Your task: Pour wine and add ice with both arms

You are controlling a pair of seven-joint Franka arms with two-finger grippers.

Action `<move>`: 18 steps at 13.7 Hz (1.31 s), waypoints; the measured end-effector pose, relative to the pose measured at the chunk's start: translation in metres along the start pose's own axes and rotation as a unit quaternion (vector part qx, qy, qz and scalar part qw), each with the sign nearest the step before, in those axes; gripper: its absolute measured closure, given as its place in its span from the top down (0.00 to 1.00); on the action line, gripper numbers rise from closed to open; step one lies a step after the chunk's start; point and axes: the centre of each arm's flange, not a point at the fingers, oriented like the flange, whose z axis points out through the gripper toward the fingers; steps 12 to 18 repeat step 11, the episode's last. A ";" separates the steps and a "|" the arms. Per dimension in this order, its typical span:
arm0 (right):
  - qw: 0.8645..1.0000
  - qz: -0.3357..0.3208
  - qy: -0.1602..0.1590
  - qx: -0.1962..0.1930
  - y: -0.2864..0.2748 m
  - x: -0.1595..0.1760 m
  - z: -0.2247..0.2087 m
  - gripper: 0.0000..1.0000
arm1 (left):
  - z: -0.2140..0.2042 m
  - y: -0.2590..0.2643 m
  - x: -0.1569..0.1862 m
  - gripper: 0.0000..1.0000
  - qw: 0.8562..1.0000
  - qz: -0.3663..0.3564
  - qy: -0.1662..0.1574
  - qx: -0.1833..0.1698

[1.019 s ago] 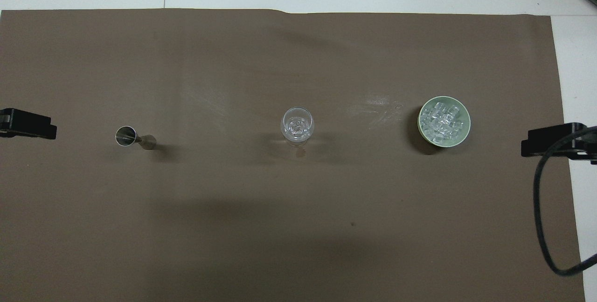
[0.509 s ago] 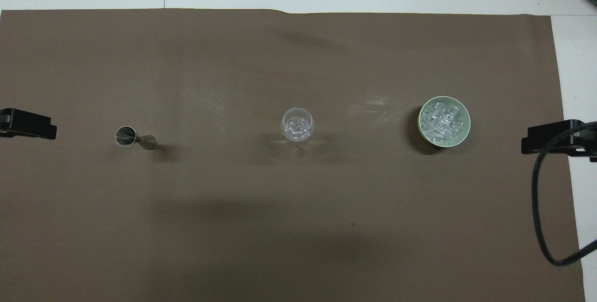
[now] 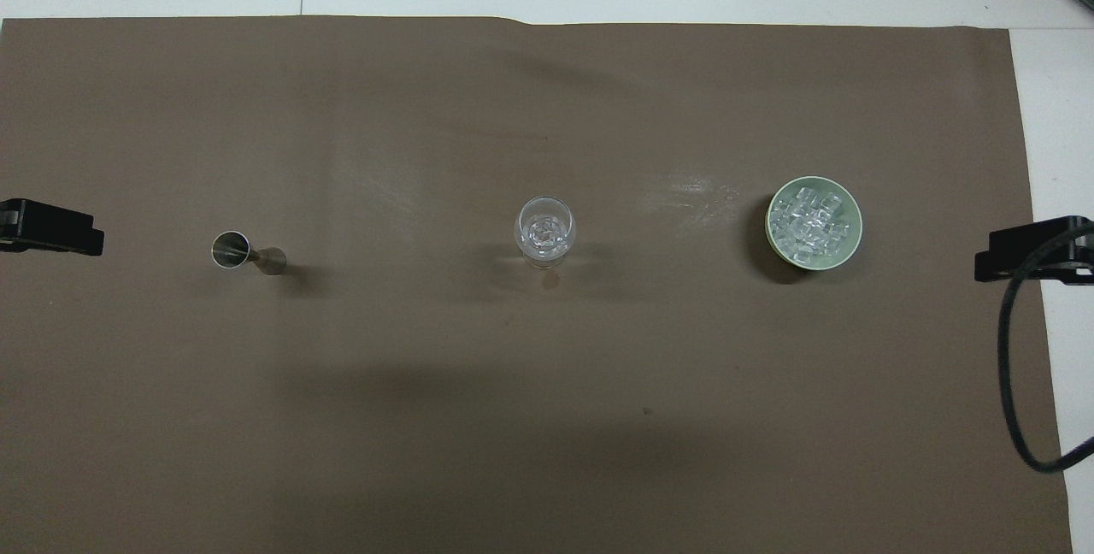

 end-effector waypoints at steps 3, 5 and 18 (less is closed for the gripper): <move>1.000 0.000 0.000 0.000 0.000 0.003 0.006 1.00 | 0.000 0.000 0.000 1.00 1.000 0.000 0.000 0.000; 1.000 0.000 0.001 0.000 -0.001 0.004 0.008 1.00 | 0.000 0.000 0.000 1.00 1.000 0.000 0.000 0.000; 1.000 -0.016 0.005 0.001 -0.001 0.005 0.007 1.00 | 0.000 0.000 0.000 1.00 1.000 0.000 0.000 0.000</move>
